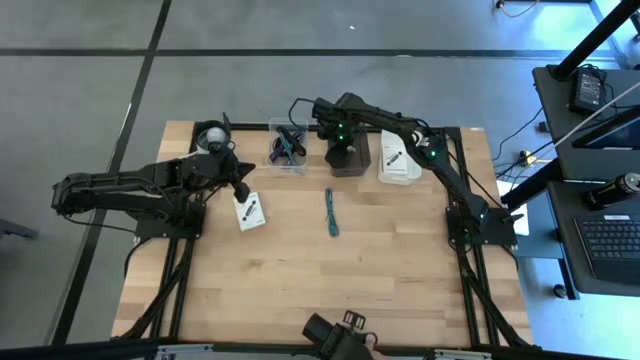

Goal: Pick and place items into bin
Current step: Put the black charger adapter into the black bin, then put the white card reader box into the white bin

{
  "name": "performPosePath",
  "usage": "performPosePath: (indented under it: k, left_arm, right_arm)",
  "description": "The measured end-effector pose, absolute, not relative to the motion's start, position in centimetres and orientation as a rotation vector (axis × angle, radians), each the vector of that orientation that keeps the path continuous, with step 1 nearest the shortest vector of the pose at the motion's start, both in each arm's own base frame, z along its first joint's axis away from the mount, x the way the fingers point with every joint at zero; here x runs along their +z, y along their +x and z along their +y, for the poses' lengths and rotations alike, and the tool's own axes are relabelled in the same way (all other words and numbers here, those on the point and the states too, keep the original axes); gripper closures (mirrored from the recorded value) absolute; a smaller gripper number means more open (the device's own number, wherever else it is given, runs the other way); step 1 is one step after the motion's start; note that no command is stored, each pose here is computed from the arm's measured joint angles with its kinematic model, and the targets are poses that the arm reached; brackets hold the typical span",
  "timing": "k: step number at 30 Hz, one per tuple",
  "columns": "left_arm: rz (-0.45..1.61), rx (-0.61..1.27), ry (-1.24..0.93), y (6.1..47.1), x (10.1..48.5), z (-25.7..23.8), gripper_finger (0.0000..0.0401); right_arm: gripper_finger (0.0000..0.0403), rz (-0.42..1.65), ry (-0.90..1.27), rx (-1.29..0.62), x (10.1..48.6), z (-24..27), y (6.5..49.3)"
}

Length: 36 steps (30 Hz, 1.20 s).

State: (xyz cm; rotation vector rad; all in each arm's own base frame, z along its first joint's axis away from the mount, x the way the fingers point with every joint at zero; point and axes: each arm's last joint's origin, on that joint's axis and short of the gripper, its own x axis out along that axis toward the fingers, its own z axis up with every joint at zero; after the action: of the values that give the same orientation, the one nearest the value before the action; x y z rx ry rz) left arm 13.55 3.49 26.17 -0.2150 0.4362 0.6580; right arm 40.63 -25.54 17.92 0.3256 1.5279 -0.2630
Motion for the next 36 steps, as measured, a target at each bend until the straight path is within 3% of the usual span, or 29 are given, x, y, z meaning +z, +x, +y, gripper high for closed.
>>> performPosePath:
  k: [17,22,36]
  left_arm:
    - [0.436,0.658,-0.215,13.6,26.2,3.5,0.0399]
    - [0.437,0.658,-0.215,13.5,26.2,3.5,0.0399]
    - [0.469,0.625,-0.126,13.6,26.2,3.5,0.0399]
  right_arm:
    - [0.0396,1.540,0.306,-0.243,17.9,-25.7,40.4]
    - [0.0389,1.529,0.311,-0.248,19.1,-25.6,40.1]
    - [0.0400,1.279,0.427,-0.457,29.3,-24.8,36.7]
